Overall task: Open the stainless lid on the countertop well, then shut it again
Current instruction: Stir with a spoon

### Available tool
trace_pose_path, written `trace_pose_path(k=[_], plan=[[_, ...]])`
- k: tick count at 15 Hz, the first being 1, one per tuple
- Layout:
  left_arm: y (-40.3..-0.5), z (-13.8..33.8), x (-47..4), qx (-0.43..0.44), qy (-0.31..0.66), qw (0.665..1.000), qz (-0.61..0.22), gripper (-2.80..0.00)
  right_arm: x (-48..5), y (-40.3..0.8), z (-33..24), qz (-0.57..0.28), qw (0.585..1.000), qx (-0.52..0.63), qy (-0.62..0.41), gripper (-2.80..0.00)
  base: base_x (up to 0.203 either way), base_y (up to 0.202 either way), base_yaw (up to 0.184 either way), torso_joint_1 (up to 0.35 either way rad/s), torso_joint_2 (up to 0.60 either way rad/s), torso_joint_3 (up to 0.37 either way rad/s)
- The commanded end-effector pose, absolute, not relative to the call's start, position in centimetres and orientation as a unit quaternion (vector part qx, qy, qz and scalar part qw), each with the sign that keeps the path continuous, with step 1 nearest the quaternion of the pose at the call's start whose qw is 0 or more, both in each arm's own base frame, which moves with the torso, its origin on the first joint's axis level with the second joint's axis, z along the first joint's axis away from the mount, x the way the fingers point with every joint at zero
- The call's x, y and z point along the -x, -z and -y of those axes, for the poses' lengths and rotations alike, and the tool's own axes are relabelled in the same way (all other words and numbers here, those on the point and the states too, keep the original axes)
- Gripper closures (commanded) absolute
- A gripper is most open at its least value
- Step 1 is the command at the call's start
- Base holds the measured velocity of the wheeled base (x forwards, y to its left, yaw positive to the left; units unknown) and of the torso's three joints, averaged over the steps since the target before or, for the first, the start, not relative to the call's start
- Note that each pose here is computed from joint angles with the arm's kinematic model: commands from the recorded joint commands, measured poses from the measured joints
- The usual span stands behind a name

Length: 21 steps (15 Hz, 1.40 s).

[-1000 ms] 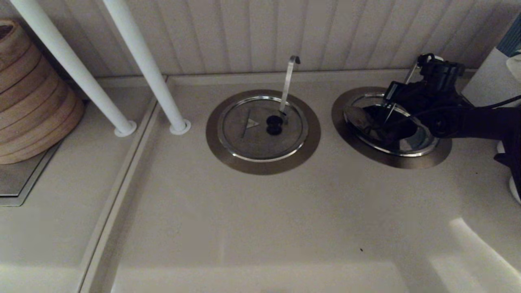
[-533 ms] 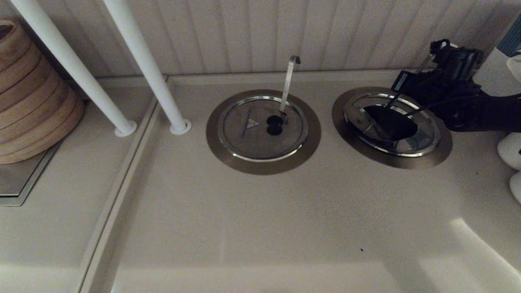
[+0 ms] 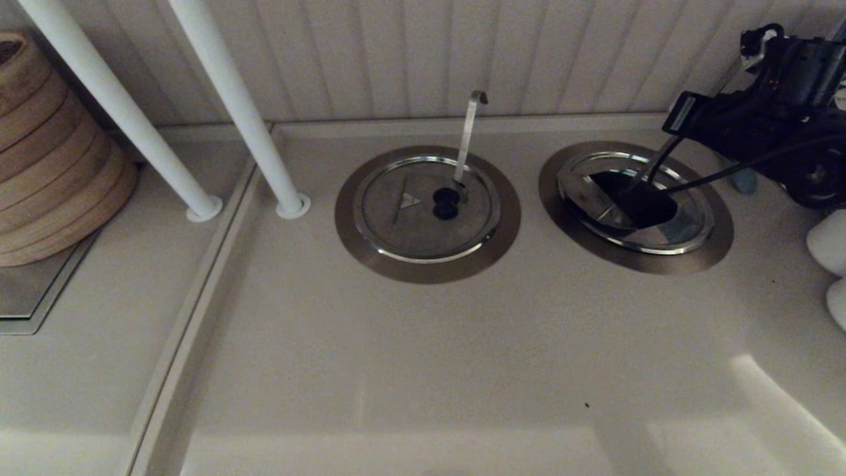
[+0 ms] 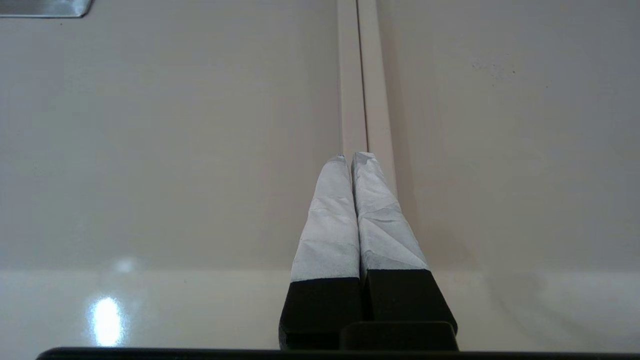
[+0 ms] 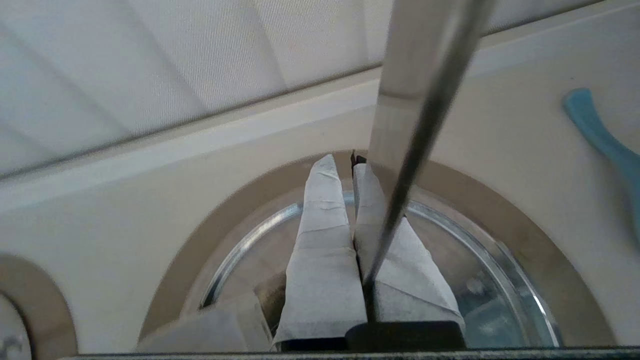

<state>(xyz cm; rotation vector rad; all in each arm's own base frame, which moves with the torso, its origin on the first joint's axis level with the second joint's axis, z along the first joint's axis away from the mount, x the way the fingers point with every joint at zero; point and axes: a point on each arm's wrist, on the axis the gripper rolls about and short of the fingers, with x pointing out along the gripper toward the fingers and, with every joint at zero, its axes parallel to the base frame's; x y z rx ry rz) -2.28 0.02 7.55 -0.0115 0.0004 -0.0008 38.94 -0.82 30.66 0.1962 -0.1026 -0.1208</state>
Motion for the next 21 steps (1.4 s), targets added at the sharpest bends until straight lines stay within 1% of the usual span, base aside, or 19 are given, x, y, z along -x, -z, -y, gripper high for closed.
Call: trace_pose_path(k=[1, 7, 10, 14, 19, 21], plan=[[-7.6, 0.0, 2.3, 0.006, 0.000, 1.000, -0.001, 0.00, -37.8, -31.6, 0.6, 0.061, 0.992, -0.097, 0.057, 0.00, 0.000, 0.000, 0.000, 0.000, 0.00, 0.000], [-7.6, 0.0, 2.3, 0.006, 0.000, 1.000, -0.001, 0.00, -37.4, -32.0, 0.9, 0.069, 0.991, -0.094, 0.065, 0.00, 0.000, 0.000, 0.000, 0.000, 0.00, 0.000], [-7.6, 0.0, 2.3, 0.006, 0.000, 1.000, -0.001, 0.00, -37.4, -31.4, 1.0, 0.056, 0.993, -0.063, 0.080, 0.00, 0.000, 0.000, 0.000, 0.000, 0.00, 0.000], [-7.6, 0.0, 2.3, 0.006, 0.000, 1.000, -0.001, 0.00, -37.5, -30.7, 1.6, 0.059, 0.994, -0.028, 0.090, 0.00, 0.000, 0.000, 0.000, 0.000, 0.00, 0.000], [-7.6, 0.0, 2.3, 0.006, 0.001, 1.000, -0.001, 0.00, -37.3, -30.5, 1.8, 0.060, 0.994, -0.019, 0.091, 0.00, 0.000, 0.000, 0.000, 0.000, 0.00, 0.000], [-7.6, 0.0, 2.3, 0.006, 0.000, 1.000, -0.001, 0.00, -37.3, -30.2, 1.9, 0.053, 0.994, 0.002, 0.094, 0.00, 0.000, 0.000, 0.000, 0.000, 0.00, 0.000]])
